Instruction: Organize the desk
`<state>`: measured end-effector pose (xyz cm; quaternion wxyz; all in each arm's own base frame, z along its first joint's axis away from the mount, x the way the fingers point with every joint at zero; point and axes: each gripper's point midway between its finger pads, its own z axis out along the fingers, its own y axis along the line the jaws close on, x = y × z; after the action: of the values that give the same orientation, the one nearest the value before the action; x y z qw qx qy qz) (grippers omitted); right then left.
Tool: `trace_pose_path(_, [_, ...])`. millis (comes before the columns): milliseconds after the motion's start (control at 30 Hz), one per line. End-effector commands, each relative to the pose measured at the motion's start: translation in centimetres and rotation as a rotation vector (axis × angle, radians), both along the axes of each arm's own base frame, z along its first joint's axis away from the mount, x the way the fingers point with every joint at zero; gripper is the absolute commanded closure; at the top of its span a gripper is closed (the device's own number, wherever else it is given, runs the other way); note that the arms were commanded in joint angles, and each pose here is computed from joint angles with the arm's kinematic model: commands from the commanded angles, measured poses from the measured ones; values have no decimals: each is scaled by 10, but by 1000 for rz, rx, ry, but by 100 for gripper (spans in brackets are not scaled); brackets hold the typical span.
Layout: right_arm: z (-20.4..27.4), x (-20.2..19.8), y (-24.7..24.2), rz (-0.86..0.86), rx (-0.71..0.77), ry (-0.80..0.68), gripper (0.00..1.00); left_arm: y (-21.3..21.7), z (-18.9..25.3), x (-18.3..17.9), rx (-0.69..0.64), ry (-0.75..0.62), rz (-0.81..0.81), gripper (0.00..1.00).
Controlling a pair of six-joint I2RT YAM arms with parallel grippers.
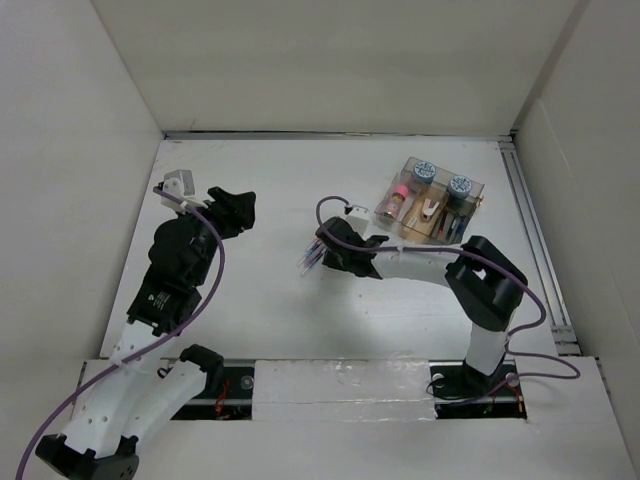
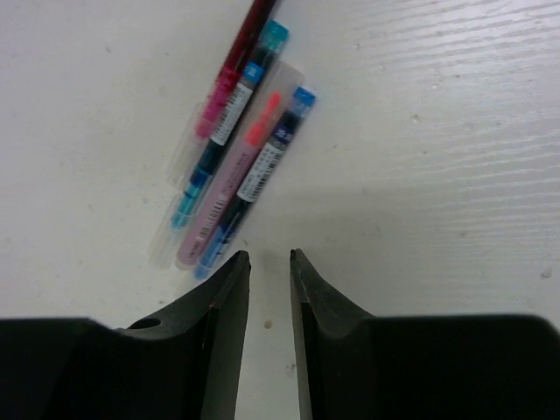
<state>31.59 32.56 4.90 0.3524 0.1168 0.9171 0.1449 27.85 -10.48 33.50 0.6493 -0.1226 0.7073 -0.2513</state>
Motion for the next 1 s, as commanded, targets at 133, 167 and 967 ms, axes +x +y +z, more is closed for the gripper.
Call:
trace_pose_path(133, [16, 19, 35, 32, 48, -44, 67, 1, 13, -1, -8, -44, -2, 41])
trace_pose_path(167, [9, 20, 36, 35, 37, -34, 66, 2, 15, -1, -14, -53, 1, 41])
trace_pose_path(967, [-20, 12, 9, -15, -87, 12, 66, 3, 16, -3, -12, -57, 3, 41])
